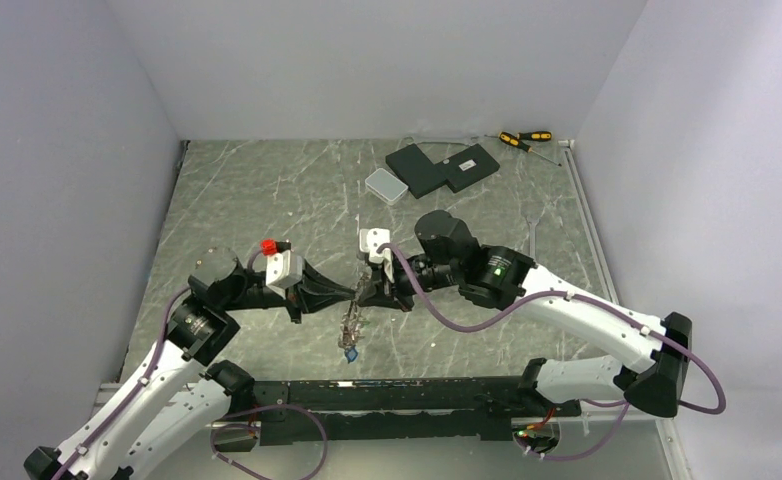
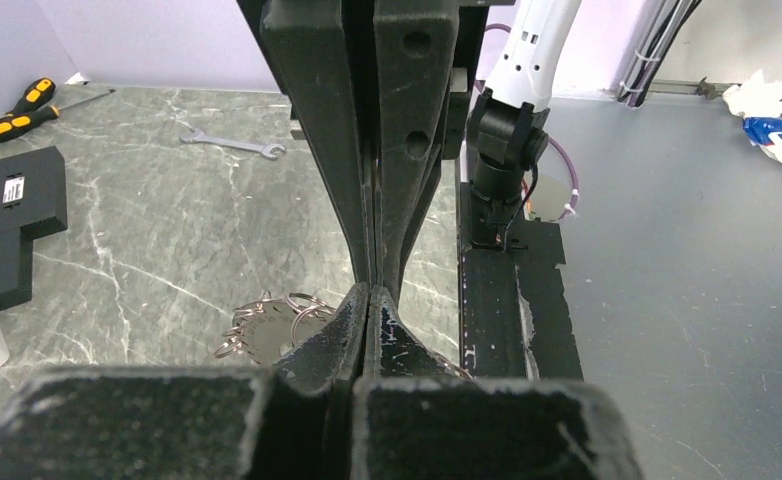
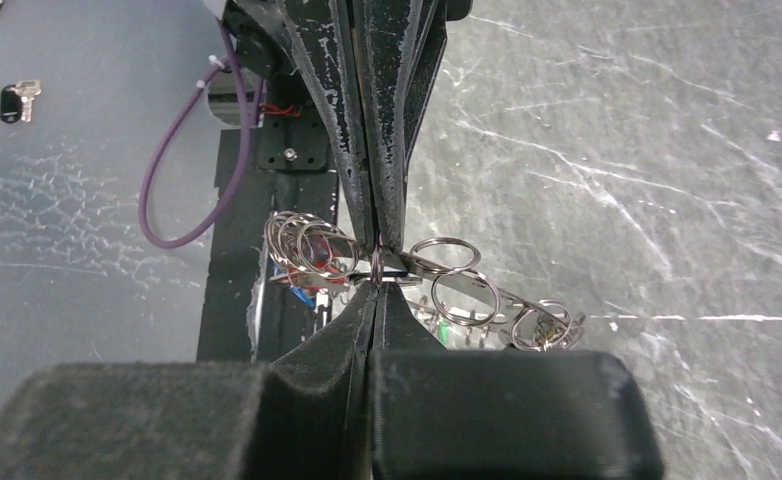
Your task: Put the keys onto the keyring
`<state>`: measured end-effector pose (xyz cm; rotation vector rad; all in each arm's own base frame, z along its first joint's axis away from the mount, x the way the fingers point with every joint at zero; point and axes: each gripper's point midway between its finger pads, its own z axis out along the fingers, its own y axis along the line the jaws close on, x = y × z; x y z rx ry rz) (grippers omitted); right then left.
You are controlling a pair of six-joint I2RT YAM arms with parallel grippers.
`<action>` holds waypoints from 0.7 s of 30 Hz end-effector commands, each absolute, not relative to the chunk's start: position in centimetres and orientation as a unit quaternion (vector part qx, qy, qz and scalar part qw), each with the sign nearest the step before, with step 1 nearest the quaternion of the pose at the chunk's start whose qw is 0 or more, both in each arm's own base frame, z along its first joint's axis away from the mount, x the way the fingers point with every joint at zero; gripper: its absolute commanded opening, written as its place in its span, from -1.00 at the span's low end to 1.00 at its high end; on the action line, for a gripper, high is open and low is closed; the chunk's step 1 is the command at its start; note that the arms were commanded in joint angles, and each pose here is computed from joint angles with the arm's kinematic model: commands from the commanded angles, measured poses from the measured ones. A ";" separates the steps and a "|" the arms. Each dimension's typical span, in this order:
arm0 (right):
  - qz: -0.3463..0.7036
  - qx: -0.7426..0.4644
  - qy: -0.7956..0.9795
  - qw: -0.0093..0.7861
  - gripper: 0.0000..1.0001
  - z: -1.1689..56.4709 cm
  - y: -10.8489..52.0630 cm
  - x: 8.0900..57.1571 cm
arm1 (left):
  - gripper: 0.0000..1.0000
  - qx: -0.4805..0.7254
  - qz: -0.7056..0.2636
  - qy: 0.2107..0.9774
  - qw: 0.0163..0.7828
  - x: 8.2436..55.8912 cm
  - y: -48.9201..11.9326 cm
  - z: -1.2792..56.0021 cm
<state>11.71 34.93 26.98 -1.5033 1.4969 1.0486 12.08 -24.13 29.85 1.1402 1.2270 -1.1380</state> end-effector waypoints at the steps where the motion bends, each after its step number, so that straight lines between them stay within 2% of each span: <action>1: 0.435 -0.589 0.575 0.365 -1.00 26.6 35.5 11.0 | -1.00 0.470 -0.474 0.455 0.589 11.7 -23.8 33.7; 10: 0.450 -0.581 0.567 0.372 -1.00 27.5 35.8 11.0 | -1.00 0.452 -0.477 0.442 0.610 11.6 -23.3 34.7; 15: 0.466 -0.577 0.557 0.374 -0.87 28.0 36.2 10.8 | -1.00 0.443 -0.486 0.436 0.615 11.5 -23.2 35.1; 18: 0.470 -0.576 0.555 0.372 -0.70 28.2 36.4 10.7 | -1.00 0.439 -0.489 0.433 0.617 11.5 -23.2 35.3; 21: 0.463 -0.573 0.558 0.383 -0.36 28.5 36.1 11.0 | -1.00 0.436 -0.490 0.432 0.619 11.6 -23.1 35.4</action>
